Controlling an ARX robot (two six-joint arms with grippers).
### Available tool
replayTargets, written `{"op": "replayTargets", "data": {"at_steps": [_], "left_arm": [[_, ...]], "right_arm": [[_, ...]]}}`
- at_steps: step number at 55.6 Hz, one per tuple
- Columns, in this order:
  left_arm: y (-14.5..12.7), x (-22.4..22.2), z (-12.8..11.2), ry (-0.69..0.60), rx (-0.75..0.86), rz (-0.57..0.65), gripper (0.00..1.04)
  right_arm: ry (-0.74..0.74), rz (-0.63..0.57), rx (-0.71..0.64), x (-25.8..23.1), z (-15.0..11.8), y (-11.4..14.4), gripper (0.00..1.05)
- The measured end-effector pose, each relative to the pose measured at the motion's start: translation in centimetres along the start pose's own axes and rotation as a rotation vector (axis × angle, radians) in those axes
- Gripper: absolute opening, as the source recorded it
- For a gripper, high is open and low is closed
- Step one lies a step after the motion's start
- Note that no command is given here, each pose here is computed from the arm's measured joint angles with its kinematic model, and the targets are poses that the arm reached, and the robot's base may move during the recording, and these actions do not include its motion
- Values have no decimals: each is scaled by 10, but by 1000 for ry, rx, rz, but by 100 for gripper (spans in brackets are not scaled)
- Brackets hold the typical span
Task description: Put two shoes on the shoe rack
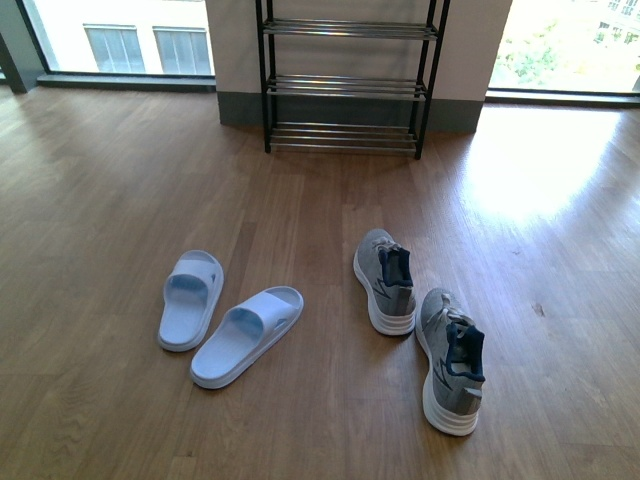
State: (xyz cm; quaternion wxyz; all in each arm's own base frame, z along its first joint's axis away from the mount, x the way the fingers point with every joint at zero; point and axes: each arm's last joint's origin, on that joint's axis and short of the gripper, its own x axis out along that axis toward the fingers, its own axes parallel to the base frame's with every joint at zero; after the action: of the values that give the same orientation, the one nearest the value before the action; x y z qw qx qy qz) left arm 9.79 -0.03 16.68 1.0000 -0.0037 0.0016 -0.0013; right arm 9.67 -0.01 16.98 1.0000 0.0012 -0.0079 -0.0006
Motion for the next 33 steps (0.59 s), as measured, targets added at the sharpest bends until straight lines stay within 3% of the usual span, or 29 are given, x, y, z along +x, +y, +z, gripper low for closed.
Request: {"op": "replayTargets", "data": {"at_steps": [33], "left_arm": [[0,0,0,0,0,0,95]], "right_arm": [[0,0,0,0,0,0,96]]}}
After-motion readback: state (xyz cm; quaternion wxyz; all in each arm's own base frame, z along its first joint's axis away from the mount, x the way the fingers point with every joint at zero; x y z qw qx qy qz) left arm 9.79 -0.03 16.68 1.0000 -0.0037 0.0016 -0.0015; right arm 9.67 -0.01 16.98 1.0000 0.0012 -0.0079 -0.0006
